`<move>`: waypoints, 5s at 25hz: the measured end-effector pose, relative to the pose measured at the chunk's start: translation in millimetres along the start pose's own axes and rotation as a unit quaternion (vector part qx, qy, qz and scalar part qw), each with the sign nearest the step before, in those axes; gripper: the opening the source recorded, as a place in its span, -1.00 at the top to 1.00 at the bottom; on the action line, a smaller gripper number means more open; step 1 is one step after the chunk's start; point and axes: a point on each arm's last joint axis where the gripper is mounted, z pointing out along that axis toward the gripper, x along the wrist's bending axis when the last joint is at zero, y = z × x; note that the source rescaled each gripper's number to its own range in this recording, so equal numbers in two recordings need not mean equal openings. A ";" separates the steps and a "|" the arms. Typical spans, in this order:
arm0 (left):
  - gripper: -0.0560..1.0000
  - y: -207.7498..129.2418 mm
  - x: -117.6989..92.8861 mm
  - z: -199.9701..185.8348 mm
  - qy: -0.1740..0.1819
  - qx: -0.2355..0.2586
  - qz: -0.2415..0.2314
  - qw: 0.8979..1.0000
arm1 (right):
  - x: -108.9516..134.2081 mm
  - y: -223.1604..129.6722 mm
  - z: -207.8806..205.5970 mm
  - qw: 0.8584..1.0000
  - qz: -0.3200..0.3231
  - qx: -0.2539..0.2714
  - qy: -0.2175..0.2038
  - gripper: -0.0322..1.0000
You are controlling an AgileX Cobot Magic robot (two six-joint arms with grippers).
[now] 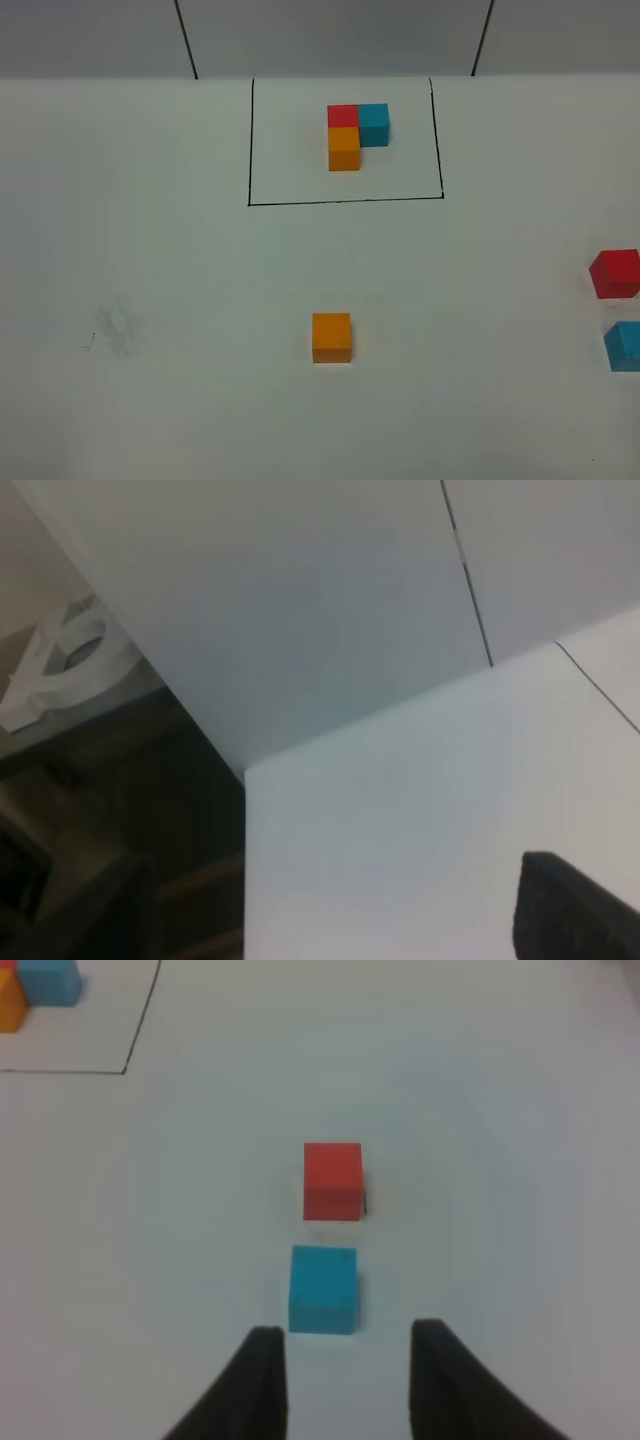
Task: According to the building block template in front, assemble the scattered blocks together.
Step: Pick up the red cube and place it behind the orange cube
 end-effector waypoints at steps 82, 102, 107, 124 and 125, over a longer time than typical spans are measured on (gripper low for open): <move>-0.28 -113.8 -70.7 88.8 0.053 0.163 -0.257 0.951 | -8.5 72.6 310.8 0.928 -0.012 0.372 -0.033 -0.87; -0.28 -113.8 -70.7 88.8 0.053 0.163 -0.257 0.951 | -3.6 15.7 365.1 0.905 -0.005 0.424 -0.013 -0.68; -0.28 -113.8 -70.7 88.8 0.053 0.163 -0.257 0.951 | -2.9 7.6 369.3 0.900 -0.002 0.436 -0.012 0.10; -0.28 -113.8 -70.7 88.8 0.053 0.163 -0.257 0.951 | 89.0 67.8 325.8 0.934 0.060 0.351 0.036 0.55; -0.28 -113.8 -70.7 88.8 0.053 0.163 -0.257 0.951 | 103.6 70.8 324.7 0.934 0.057 0.349 0.047 0.55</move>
